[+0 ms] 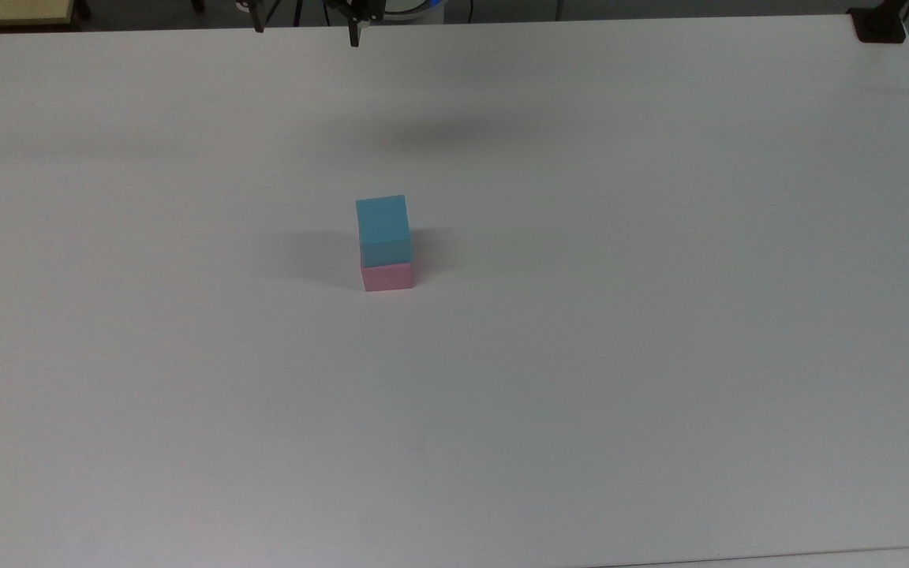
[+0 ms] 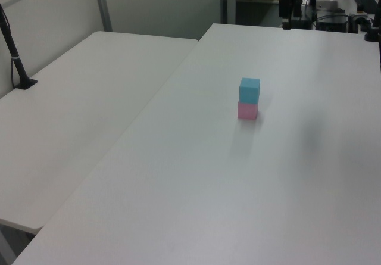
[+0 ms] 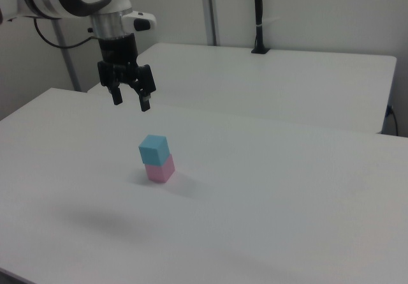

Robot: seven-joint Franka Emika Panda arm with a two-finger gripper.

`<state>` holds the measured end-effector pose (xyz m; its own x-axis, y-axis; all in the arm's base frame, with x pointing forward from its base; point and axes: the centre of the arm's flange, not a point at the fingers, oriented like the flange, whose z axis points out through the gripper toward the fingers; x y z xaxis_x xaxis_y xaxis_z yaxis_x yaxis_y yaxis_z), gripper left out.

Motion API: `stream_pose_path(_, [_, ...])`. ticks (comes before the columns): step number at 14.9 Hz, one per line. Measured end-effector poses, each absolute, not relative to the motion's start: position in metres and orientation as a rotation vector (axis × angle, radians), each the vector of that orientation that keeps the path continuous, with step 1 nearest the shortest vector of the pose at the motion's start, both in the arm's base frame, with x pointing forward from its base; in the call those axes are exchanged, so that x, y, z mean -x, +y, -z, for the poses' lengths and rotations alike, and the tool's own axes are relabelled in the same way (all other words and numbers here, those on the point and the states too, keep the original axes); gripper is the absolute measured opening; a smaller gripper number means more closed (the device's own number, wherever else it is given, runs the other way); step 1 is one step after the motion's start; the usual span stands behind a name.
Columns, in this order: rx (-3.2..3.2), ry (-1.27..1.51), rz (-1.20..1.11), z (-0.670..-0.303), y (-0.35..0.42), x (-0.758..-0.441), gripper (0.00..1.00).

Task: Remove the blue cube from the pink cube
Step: 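Move the open gripper down over the light-blue cube atop the pink cube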

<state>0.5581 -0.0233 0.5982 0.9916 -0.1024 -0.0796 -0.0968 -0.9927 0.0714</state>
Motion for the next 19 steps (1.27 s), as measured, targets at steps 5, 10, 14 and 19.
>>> stream_pose_path(5, [-3.074, -0.049, 0.132, -0.598, -0.022, -0.558, 1.0])
stream_pose_path(10, [-3.074, -0.041, 0.132, -0.597, -0.02, -0.559, 1.0])
stream_pose_path(14, [-3.071, -0.028, 0.079, -0.573, -0.017, -0.578, 1.0])
stream_pose_path(19, [-3.057, -0.001, 0.093, -0.486, -0.01, -0.618, 1.0])
